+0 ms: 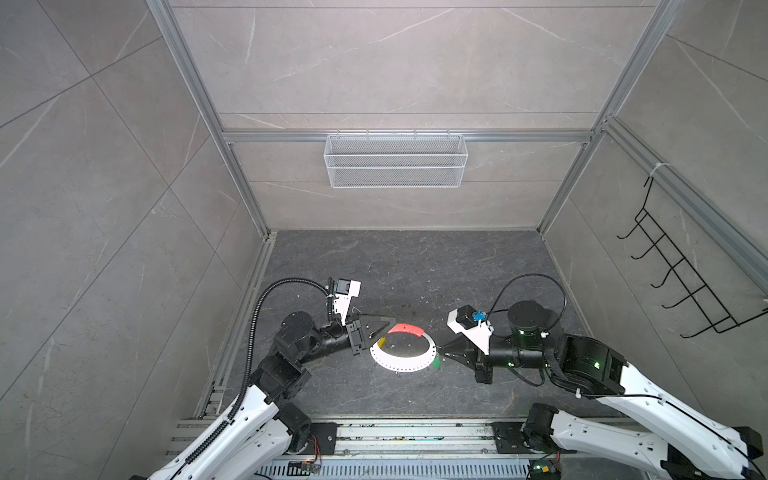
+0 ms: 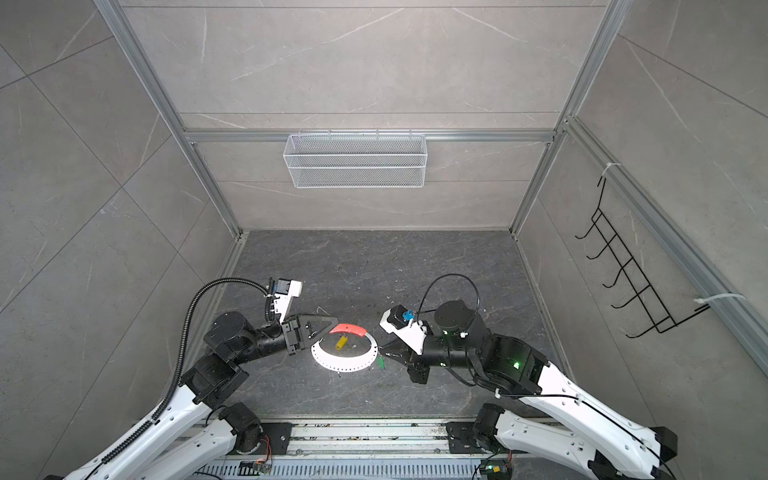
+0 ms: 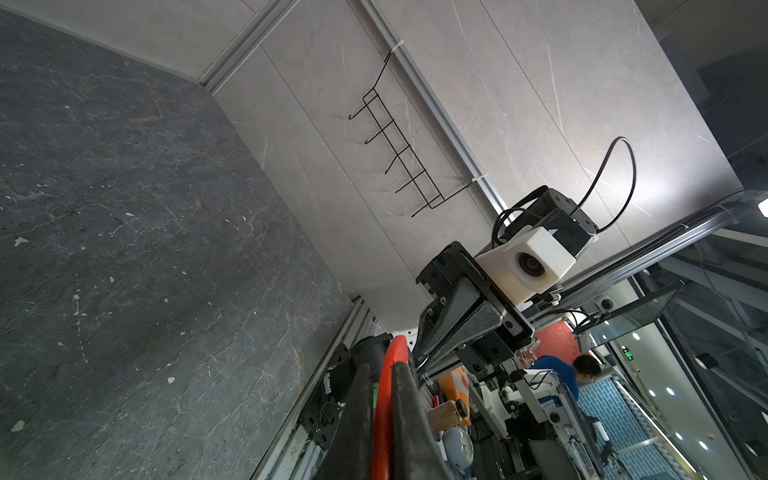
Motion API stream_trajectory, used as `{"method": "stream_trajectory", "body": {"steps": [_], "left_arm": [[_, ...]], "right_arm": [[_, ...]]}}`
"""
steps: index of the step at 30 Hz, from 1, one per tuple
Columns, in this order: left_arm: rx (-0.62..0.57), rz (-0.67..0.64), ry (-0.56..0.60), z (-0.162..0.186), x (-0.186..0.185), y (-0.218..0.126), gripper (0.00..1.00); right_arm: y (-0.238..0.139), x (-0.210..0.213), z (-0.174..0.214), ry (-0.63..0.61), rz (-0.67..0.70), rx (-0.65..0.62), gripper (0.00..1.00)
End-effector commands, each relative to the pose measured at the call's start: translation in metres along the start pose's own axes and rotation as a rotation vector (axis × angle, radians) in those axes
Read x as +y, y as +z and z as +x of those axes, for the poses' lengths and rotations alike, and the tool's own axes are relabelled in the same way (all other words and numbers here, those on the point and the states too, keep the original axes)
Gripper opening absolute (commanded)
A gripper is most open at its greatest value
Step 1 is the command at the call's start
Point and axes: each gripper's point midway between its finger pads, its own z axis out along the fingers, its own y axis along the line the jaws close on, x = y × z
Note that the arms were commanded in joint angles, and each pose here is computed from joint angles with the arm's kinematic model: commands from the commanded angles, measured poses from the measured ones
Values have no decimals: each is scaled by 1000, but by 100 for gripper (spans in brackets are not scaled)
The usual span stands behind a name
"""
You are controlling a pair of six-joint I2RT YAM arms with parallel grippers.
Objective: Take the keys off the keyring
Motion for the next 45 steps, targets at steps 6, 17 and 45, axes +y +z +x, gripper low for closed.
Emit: {"method": "stream_trajectory", "body": {"steps": [6,17,45], "left_arm": [[10,-55,-2,-1,12,3,0],[2,-53,-9,-1,13,2,34],[48,10,109,5,-3,1,51]], "right_arm": [[-18,16,-36,-35,-52,-149,0],[-17,18,-36,-22,-68,-155,0],[-7,1,-43,89,6,-166,0]]}}
